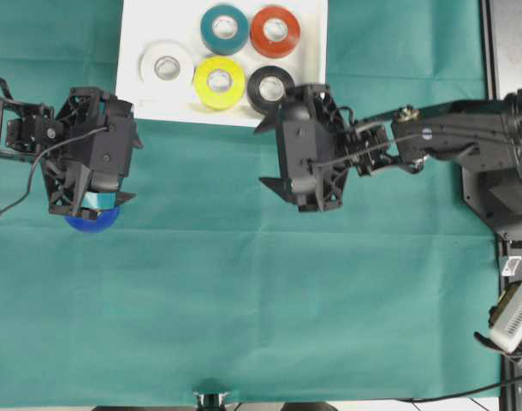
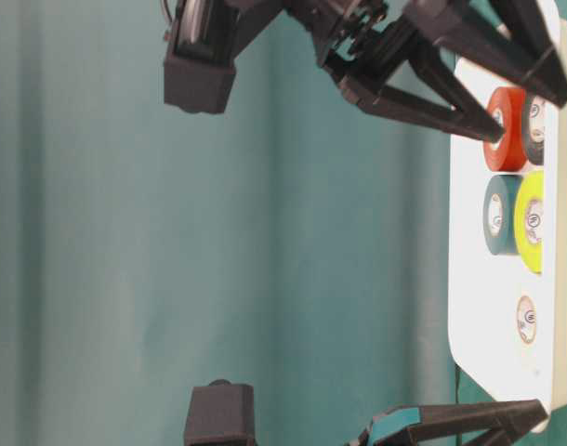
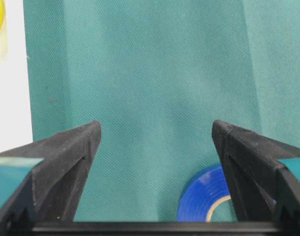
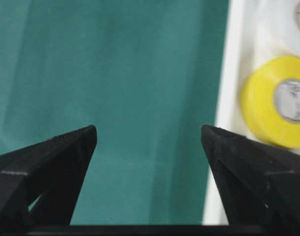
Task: Put the tape alternately from left to right into the white case.
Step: 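Lower the left gripper onto the blue tape roll and grasp its rim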
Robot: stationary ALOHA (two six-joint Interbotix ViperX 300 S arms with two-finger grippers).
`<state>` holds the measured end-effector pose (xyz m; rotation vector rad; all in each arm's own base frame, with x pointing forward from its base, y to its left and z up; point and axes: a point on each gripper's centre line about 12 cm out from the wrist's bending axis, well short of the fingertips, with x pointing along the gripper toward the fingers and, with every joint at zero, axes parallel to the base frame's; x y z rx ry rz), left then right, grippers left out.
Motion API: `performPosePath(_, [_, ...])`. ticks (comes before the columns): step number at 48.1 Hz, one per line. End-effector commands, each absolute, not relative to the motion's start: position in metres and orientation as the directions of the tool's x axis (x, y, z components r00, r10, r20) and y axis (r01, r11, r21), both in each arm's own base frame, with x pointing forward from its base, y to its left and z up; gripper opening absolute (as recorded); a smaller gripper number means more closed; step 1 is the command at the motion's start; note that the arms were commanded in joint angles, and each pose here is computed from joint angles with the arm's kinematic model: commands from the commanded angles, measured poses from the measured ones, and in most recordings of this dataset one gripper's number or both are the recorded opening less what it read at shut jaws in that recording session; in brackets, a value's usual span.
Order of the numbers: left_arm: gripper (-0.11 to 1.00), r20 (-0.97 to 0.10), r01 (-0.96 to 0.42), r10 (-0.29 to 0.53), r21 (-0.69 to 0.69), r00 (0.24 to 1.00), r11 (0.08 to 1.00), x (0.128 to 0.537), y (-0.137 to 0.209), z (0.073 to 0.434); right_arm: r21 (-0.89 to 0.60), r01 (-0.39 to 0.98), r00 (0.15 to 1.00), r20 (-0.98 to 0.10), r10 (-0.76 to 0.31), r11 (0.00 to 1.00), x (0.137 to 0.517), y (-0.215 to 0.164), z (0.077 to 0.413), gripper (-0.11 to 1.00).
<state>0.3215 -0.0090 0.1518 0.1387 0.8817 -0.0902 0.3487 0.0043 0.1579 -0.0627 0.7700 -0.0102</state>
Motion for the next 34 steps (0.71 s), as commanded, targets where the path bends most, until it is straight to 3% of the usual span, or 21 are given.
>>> performPosePath(1, [0.97, -0.749, 0.134, -0.026, 0.084, 0.662, 0.987, 0.325, -0.011, 0.163, -0.052, -0.031, 0.747, -0.664, -0.012, 0.998, 0.350, 0.010, 0.169, 0.78])
performPosePath(17, [0.97, -0.758, 0.145, -0.037, 0.077, 0.651, 0.986, 0.324, -0.016, 0.163, -0.047, -0.041, 0.749, -0.663, 0.000, 0.998, 0.349, 0.013, 0.167, 0.78])
performPosePath(34, [0.97, -0.810, 0.165, -0.057, 0.049, 0.583, 0.985, 0.303, -0.026, 0.162, -0.047, -0.041, 0.749, -0.663, 0.000, 0.998, 0.349, 0.013, 0.167, 0.78])
